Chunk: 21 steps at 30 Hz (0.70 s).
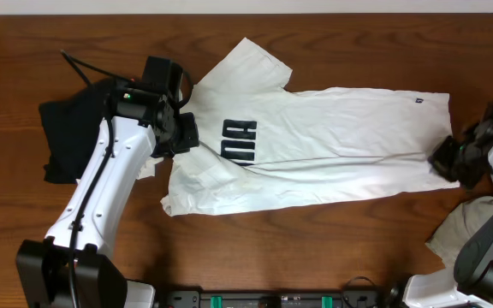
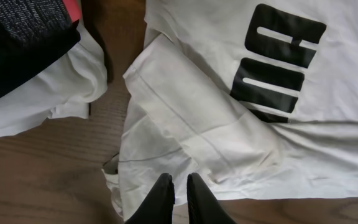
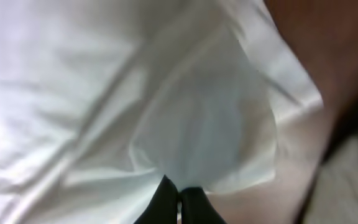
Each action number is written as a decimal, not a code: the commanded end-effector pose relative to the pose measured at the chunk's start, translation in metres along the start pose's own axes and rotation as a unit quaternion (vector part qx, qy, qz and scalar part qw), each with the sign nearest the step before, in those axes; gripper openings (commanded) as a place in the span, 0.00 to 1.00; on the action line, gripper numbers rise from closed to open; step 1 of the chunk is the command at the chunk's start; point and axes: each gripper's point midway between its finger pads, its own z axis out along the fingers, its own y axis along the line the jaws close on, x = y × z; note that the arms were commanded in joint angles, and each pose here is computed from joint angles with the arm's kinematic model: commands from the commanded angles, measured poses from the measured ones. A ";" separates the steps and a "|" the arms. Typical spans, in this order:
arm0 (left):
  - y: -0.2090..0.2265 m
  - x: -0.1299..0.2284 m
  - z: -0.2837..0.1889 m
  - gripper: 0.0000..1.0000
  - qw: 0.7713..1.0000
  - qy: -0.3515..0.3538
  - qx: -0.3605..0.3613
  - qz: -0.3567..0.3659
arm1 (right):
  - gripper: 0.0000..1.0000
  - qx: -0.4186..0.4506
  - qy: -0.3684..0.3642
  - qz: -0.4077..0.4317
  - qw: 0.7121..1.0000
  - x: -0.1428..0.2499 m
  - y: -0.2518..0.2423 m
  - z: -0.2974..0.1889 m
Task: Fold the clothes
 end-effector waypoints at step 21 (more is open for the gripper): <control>0.011 0.022 -0.001 0.27 0.999 0.043 -0.023 0.022 | 0.56 -0.060 -0.027 -0.007 0.998 -0.018 0.024 -0.005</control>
